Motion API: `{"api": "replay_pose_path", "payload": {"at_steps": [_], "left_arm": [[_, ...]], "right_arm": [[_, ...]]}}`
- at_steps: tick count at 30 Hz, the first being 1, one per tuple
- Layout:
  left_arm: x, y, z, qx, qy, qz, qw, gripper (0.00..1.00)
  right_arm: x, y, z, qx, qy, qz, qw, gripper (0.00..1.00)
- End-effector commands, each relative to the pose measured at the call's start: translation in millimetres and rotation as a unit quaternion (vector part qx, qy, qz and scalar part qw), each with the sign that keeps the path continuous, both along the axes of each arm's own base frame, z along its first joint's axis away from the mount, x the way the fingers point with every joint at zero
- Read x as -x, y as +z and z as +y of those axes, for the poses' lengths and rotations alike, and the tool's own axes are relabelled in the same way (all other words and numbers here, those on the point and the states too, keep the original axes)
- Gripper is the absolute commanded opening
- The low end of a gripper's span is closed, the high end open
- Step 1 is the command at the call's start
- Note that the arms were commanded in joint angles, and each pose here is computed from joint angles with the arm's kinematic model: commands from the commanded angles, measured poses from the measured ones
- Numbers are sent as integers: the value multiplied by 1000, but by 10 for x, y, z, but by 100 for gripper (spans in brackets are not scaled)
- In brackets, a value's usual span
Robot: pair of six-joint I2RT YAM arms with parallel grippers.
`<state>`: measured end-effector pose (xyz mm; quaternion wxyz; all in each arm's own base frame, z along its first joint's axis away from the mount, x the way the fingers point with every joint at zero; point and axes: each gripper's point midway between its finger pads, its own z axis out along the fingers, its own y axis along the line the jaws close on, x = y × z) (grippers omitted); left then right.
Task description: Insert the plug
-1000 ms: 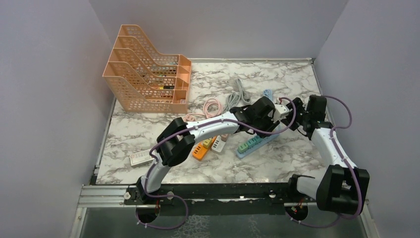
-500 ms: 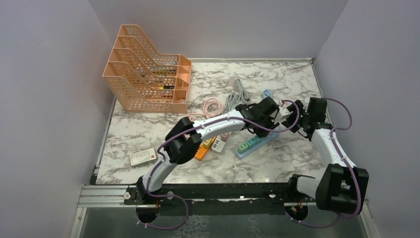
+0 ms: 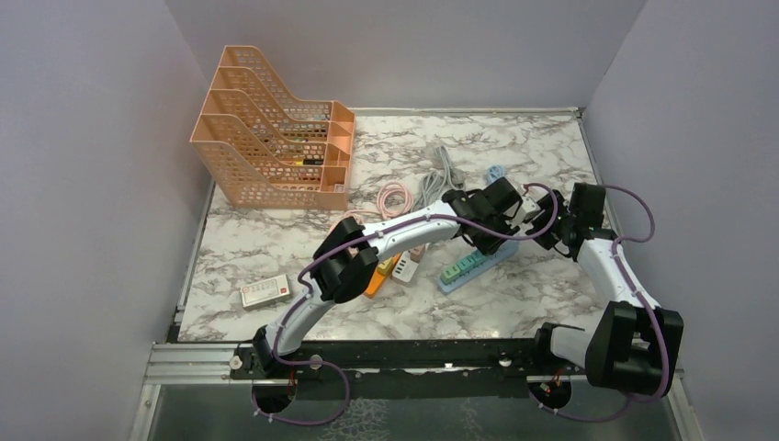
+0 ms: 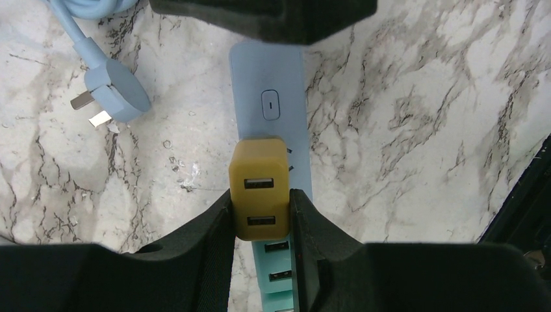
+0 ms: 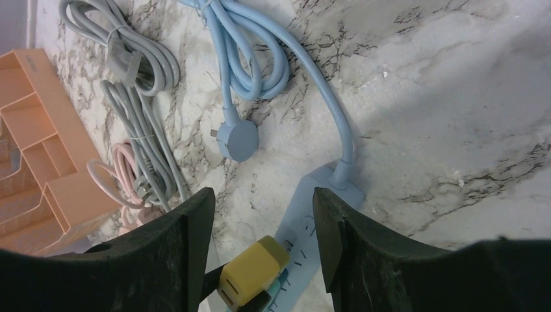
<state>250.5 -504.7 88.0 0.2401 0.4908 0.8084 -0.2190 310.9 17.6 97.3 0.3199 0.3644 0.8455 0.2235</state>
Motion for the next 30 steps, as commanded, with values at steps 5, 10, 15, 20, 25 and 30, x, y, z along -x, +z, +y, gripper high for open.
{"api": "replay_pose_path", "payload": {"at_steps": [5, 10, 15, 20, 25, 30], "left_arm": [[82, -174, 84, -36, 35, 37, 998, 11], [92, -247, 118, -48, 44, 45, 997, 10], [67, -333, 157, -62, 60, 43, 995, 10], [60, -589, 238, -97, 68, 35, 992, 9], [130, -835, 333, -132, 65, 30, 989, 8], [185, -996, 411, -156, 63, 26, 985, 7]], "right_arm": [[47, -87, -123, 24, -16, 11, 1000, 57], [55, -105, -127, 25, -16, 12, 999, 57], [63, -131, -130, 25, -16, 15, 999, 56], [73, -154, -145, 28, -17, 17, 999, 56], [81, -176, -164, 32, -19, 19, 999, 56], [81, -194, -175, 34, -20, 21, 999, 56]]}}
